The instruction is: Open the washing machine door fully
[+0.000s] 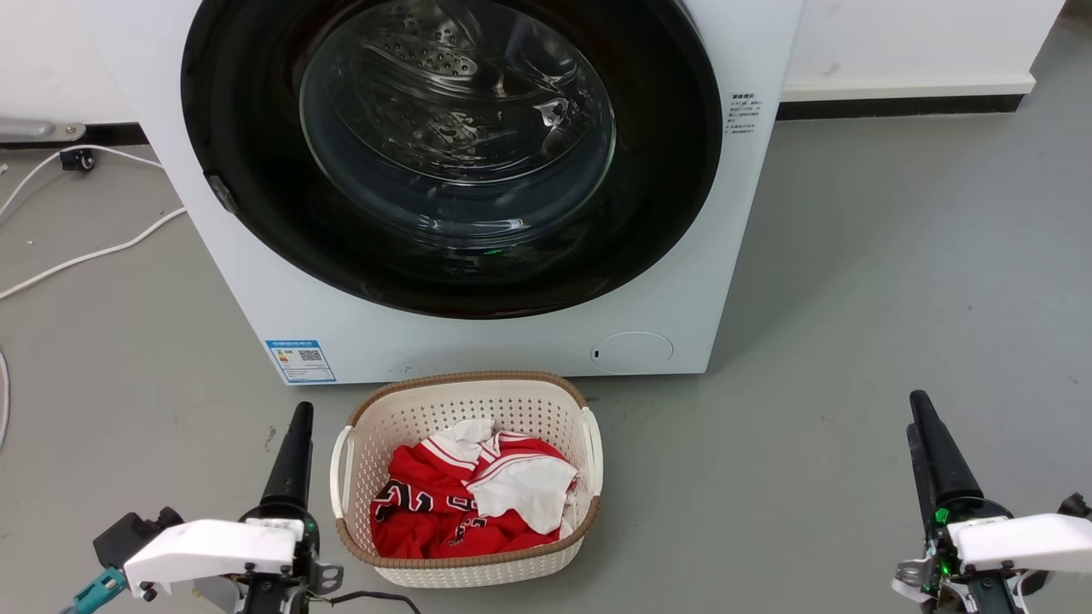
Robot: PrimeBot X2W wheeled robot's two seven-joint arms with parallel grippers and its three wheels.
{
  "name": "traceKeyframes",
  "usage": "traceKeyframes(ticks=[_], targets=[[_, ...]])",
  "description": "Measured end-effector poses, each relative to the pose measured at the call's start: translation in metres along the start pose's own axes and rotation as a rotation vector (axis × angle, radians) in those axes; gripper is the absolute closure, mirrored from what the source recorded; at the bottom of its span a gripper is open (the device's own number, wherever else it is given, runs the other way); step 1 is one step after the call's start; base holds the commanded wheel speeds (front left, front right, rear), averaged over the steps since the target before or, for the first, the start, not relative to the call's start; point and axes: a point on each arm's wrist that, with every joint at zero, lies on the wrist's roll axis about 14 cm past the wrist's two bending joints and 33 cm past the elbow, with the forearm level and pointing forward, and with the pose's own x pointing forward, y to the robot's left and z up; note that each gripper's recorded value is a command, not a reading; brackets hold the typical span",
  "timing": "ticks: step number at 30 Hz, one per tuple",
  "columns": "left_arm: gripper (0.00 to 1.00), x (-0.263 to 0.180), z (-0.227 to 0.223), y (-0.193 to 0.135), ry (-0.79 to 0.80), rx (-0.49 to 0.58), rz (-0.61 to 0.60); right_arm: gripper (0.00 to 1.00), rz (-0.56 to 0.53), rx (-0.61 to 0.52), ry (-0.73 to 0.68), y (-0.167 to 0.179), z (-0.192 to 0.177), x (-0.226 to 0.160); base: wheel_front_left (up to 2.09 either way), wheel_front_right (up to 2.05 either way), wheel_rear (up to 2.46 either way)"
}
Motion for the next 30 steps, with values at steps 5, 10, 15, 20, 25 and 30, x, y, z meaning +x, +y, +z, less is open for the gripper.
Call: traceKeyframes(ticks=[5, 10, 15, 20, 25, 30], targets=[[0.00, -0.001, -0.005, -0.001, 0.009, 0.117, 0.012, 0.00, 0.017, -0.130, 0.007, 0.005, -0.004, -0.002, 0.00, 0.00, 0.00], [0.00, -0.001, -0.010, -0.003, 0.013, 0.225, 0.019, 0.00, 0.030, -0.259, 0.015, 0.009, -0.008, -0.005, 0.00, 0.00, 0.00], [0.00, -0.003, -0.013, -0.005, 0.009, 0.316, 0.020, 0.00, 0.057, -0.369, 0.010, 0.017, -0.009, -0.005, 0.00, 0.00, 0.00], [0.00, -0.004, -0.014, -0.007, 0.002, 0.381, 0.021, 0.00, 0.056, -0.440, 0.007, 0.015, -0.010, -0.009, 0.00, 0.00, 0.00], [0.00, -0.004, -0.015, -0.011, -0.007, 0.463, 0.009, 0.00, 0.072, -0.521, -0.007, 0.020, -0.008, -0.009, 0.00, 0.00, 0.00], [0.00, -0.005, -0.016, -0.015, -0.019, 0.534, 0.000, 0.00, 0.085, -0.604, -0.011, 0.022, -0.010, -0.011, 0.00, 0.00, 0.00]])
